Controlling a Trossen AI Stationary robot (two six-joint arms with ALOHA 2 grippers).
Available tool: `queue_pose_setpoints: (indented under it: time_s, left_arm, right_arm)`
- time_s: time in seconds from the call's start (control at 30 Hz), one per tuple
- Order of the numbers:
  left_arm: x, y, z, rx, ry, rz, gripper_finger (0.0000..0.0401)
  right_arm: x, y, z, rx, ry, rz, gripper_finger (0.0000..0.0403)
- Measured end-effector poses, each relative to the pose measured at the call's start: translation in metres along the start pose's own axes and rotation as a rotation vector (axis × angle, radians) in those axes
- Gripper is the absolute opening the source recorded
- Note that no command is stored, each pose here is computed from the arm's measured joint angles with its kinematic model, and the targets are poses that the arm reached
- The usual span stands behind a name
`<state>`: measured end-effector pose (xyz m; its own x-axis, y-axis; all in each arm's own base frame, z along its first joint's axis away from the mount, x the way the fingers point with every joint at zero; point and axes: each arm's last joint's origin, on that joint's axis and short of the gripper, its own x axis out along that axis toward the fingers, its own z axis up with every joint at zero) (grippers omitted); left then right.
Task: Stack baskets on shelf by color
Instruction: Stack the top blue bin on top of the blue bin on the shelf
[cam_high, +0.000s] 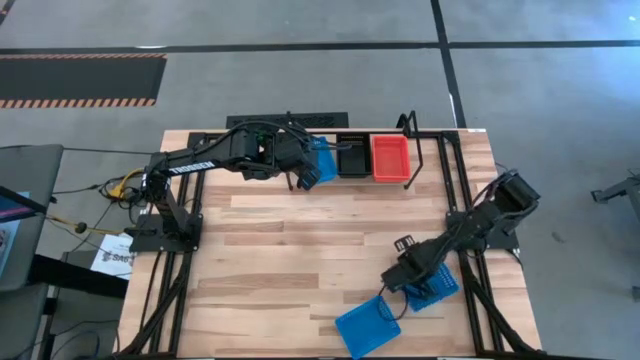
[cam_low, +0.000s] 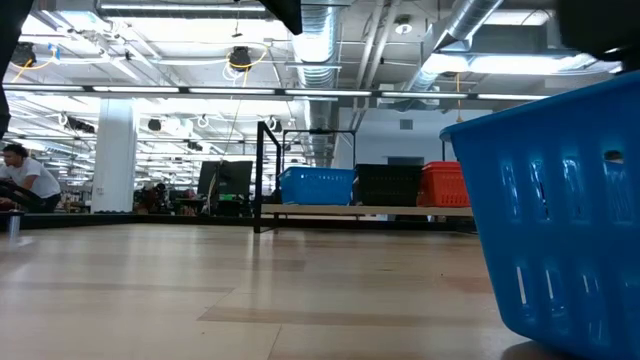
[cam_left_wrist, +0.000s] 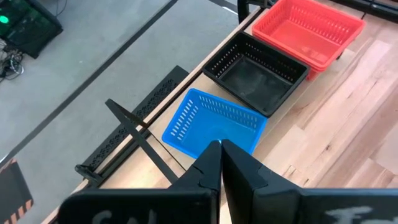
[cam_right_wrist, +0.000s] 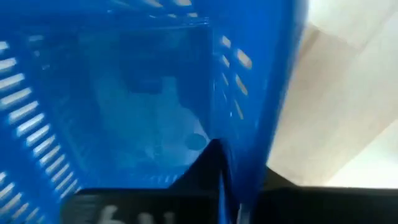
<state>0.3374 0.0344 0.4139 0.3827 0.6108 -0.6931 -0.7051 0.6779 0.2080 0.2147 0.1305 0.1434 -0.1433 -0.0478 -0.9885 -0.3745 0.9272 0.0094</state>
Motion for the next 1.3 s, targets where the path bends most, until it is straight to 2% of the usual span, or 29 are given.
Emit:
queue_pose_setpoints:
  time_s: [0.03, 0.13, 0.27, 0.37, 0.57, 0.67, 0.77, 0.93, 1.03, 1.17, 1.3]
  left_arm:
    - [0.0, 0.0, 0.0, 0.0, 0.0, 0.0, 0.0]
    - [0.0, 0.0, 0.0, 0.0, 0.0, 0.0, 0.0]
    - [0.0, 0.0, 0.0, 0.0, 0.0, 0.0, 0.0]
    - [0.0, 0.0, 0.0, 0.0, 0.0, -0.001, 0.0]
    - [0.0, 0.0, 0.0, -0.037, -0.001, 0.0, 0.0]
    - [0.0, 0.0, 0.001, -0.126, -0.014, 0.018, 0.0]
    - [0.0, 0.002, 0.002, -0.235, -0.062, 0.087, 0.0]
    - [0.015, -0.01, 0.004, -0.303, -0.176, 0.235, 0.0]
    - [0.032, -0.024, 0.007, -0.344, -0.23, 0.287, 0.0]
    - [0.062, -0.05, 0.01, -0.422, -0.277, 0.279, 0.0]
    - [0.082, -0.07, 0.014, -0.397, -0.282, 0.204, 0.0]
  right_arm:
    - [0.0, -0.004, 0.0, 0.015, 0.002, 0.002, 0.0014]
    - [-0.005, -0.017, -0.001, 0.094, -0.016, -0.031, 0.0013]
    - [-0.024, -0.043, -0.01, 0.238, -0.082, -0.145, 0.0005]
    - [-0.047, -0.063, -0.023, 0.367, -0.182, -0.229, 0.0003]
    - [-0.103, -0.092, -0.06, 0.66, -0.487, -0.396, 0.0002]
    - [-0.129, -0.099, -0.082, 0.811, -0.695, -0.474, 0.0002]
    - [-0.151, -0.102, -0.098, 0.907, -0.9, -0.547, 0.0002]
    - [-0.177, -0.103, -0.117, 0.963, -1.099, -0.736, 0.0001]
    - [-0.189, -0.104, -0.123, 0.991, -1.153, -0.86, 0.0001]
    - [-0.2, -0.107, -0.123, 0.974, -1.189, -0.954, 0.0001]
    - [-0.201, -0.111, -0.122, 0.926, -1.134, -1.014, 0.0001]
